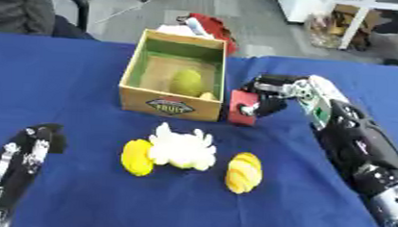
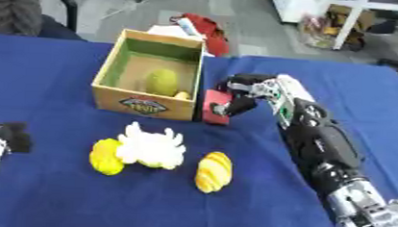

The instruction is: Pick up objects on the table and place them in the box.

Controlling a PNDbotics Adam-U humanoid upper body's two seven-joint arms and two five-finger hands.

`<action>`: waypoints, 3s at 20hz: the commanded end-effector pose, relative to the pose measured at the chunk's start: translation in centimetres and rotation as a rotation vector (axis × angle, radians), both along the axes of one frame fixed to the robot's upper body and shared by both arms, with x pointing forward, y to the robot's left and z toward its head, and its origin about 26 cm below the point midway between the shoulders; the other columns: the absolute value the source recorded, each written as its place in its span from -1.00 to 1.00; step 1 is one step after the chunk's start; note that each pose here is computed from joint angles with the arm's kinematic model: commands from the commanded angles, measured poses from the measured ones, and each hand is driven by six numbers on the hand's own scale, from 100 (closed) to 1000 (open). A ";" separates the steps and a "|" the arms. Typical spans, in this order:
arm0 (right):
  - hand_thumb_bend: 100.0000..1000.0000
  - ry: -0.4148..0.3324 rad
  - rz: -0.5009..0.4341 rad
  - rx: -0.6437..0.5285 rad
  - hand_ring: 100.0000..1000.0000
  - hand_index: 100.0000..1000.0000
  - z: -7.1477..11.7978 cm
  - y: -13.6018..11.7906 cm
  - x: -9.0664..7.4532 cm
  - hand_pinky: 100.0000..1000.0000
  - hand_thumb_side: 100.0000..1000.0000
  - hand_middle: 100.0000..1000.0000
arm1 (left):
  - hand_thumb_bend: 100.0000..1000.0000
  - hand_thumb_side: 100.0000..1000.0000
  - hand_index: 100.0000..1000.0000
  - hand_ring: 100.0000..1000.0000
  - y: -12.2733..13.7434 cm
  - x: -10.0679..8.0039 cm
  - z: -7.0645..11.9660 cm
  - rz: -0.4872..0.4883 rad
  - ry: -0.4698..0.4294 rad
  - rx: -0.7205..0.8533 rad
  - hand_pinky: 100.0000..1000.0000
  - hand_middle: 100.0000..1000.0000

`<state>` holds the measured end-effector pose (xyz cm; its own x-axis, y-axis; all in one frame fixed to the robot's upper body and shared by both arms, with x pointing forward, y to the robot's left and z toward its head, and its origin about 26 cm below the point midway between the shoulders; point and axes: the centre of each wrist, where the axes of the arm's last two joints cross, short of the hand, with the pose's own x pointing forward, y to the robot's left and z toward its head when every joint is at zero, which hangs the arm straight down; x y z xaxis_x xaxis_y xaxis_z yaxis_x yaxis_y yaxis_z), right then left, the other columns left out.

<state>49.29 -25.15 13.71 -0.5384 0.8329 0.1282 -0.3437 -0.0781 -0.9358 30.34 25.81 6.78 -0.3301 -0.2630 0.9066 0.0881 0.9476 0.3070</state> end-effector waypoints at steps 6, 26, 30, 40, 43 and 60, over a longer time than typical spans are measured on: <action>-1.00 -0.214 -0.014 0.094 -0.30 0.54 4.3 -0.2 0.5 -0.62 -0.86 -0.49 | -1.00 0.39 0.43 0.16 0.4 0.0 0.7 0.010 -0.026 0.011 0.24 0.05; -1.00 -0.400 0.017 0.263 -0.18 0.62 10.0 7.7 1.7 -0.47 -0.91 -0.32 | -1.00 0.40 0.43 0.16 0.1 0.1 0.7 -0.011 -0.022 0.015 0.24 0.05; -1.00 -0.409 -0.034 0.194 0.50 1.00 8.5 9.4 2.0 0.32 -0.92 0.48 | -1.00 0.40 0.43 0.16 -0.2 0.3 1.1 -0.032 -0.031 0.020 0.24 0.05; -1.00 -0.627 -0.182 0.053 0.99 1.00 8.0 10.1 1.9 0.89 -0.92 1.00 | -1.00 0.41 0.43 0.16 -0.1 0.4 1.2 -0.032 -0.034 0.024 0.24 0.04; -1.00 -0.660 -0.132 0.109 0.90 1.00 8.8 8.8 1.7 0.75 -0.90 0.95 | -1.00 0.42 0.43 0.16 0.2 0.2 0.9 -0.017 -0.022 0.022 0.24 0.04; -1.00 -0.183 0.446 0.058 0.71 0.94 6.6 0.4 -9.0 0.60 -0.35 0.69 | -1.00 0.41 0.43 0.16 1.3 -0.6 -0.1 0.051 0.000 0.018 0.24 0.04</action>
